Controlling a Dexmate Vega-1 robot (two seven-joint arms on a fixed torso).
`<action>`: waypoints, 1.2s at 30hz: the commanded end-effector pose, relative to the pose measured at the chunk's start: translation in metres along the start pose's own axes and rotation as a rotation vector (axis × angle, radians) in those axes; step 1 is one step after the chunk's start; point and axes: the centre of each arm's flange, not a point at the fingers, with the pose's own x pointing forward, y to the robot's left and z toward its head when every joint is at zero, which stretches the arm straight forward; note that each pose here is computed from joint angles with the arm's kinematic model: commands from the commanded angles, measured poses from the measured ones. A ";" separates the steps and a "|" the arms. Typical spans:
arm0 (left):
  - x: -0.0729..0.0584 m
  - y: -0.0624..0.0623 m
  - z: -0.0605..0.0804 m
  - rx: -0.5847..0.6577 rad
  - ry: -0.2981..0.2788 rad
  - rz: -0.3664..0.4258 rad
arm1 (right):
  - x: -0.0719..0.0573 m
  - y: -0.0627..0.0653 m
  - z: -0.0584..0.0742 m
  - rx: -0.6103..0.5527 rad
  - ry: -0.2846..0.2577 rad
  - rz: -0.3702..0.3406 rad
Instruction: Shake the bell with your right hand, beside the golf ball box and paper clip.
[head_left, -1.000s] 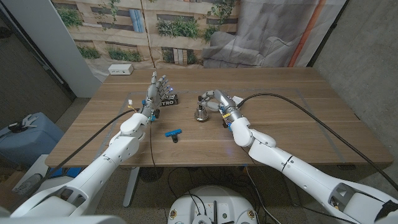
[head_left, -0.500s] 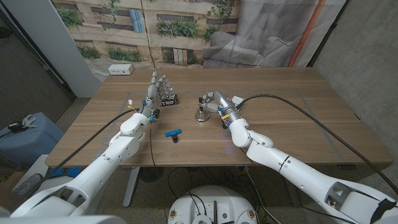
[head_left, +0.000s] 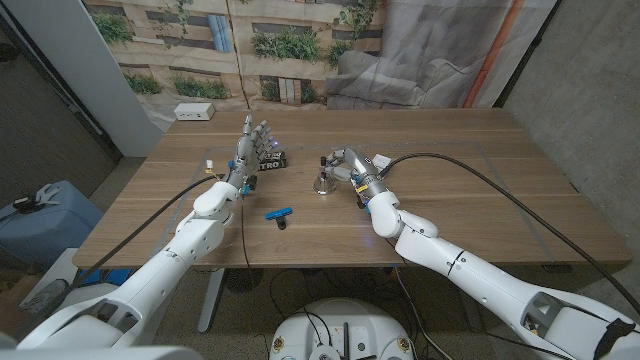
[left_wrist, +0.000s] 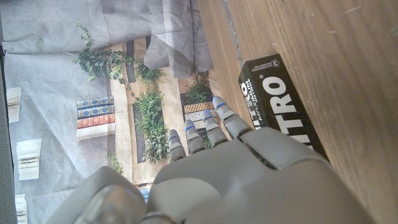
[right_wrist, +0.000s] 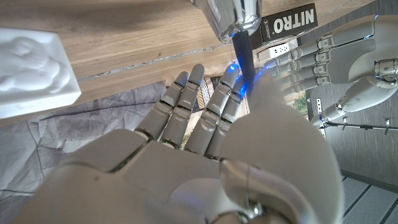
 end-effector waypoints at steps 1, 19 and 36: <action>0.000 0.000 0.000 0.000 0.000 0.000 | -0.002 -0.001 -0.001 0.004 -0.003 0.022; 0.000 0.000 0.000 0.000 0.000 0.000 | -0.007 -0.005 -0.003 0.049 -0.032 0.068; 0.000 0.000 0.000 0.000 0.000 0.000 | -0.013 -0.015 -0.002 0.162 -0.082 0.102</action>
